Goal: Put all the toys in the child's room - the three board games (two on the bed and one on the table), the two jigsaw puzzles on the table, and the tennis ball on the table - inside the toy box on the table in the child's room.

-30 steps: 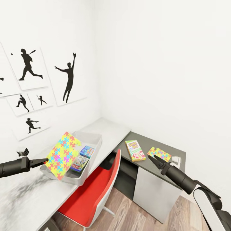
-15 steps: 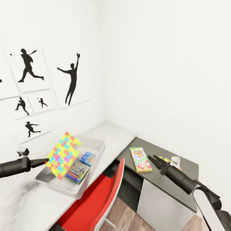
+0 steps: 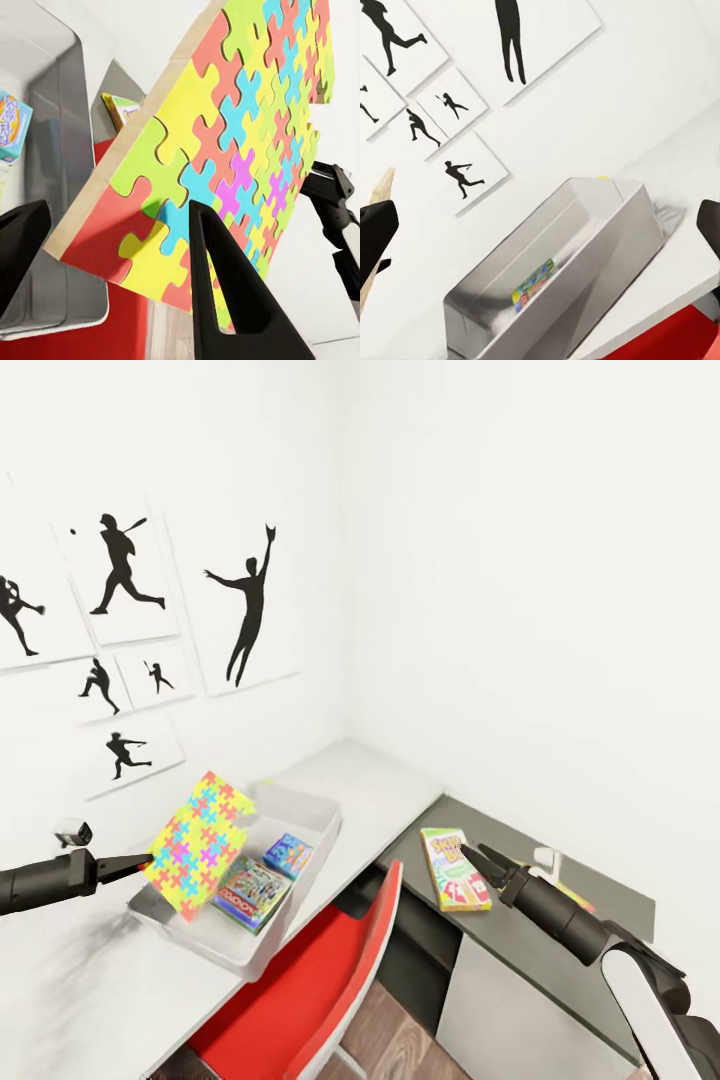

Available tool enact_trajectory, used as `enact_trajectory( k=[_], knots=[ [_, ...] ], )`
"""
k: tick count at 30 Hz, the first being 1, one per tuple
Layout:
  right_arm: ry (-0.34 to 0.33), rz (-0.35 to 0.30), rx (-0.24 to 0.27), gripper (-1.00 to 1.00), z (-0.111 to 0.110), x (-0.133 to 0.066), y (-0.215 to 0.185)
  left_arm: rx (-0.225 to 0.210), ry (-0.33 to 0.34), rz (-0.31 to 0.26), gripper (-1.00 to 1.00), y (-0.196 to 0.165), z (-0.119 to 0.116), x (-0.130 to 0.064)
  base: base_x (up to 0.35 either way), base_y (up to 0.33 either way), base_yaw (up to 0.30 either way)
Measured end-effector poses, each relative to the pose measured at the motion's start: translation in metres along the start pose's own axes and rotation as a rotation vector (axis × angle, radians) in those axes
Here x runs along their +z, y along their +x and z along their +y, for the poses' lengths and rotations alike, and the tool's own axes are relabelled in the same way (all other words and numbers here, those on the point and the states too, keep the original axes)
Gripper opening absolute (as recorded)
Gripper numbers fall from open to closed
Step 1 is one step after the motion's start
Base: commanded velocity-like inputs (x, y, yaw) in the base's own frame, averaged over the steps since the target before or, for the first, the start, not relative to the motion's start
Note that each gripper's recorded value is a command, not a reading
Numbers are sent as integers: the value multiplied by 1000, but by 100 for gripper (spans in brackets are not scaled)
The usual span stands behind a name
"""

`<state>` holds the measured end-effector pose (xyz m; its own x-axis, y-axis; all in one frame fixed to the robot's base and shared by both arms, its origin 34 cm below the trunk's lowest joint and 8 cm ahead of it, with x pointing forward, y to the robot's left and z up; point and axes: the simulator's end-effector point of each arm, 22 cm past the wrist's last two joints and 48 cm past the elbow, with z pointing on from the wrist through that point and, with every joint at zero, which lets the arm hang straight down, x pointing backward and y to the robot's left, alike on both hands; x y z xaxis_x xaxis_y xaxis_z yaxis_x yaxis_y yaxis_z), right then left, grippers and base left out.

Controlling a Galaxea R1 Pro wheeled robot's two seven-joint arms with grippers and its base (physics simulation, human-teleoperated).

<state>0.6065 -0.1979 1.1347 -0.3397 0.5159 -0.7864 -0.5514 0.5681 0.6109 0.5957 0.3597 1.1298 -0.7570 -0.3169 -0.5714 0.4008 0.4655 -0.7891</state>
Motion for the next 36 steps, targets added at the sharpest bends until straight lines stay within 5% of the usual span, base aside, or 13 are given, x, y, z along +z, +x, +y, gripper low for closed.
enact_trajectory(
  k=[36],
  knots=[
    [3, 1, 3, 100, -2, -1, 1, -5, -5, 9, -100, 3, 2, 3, 137, -22, 33]
  ],
)
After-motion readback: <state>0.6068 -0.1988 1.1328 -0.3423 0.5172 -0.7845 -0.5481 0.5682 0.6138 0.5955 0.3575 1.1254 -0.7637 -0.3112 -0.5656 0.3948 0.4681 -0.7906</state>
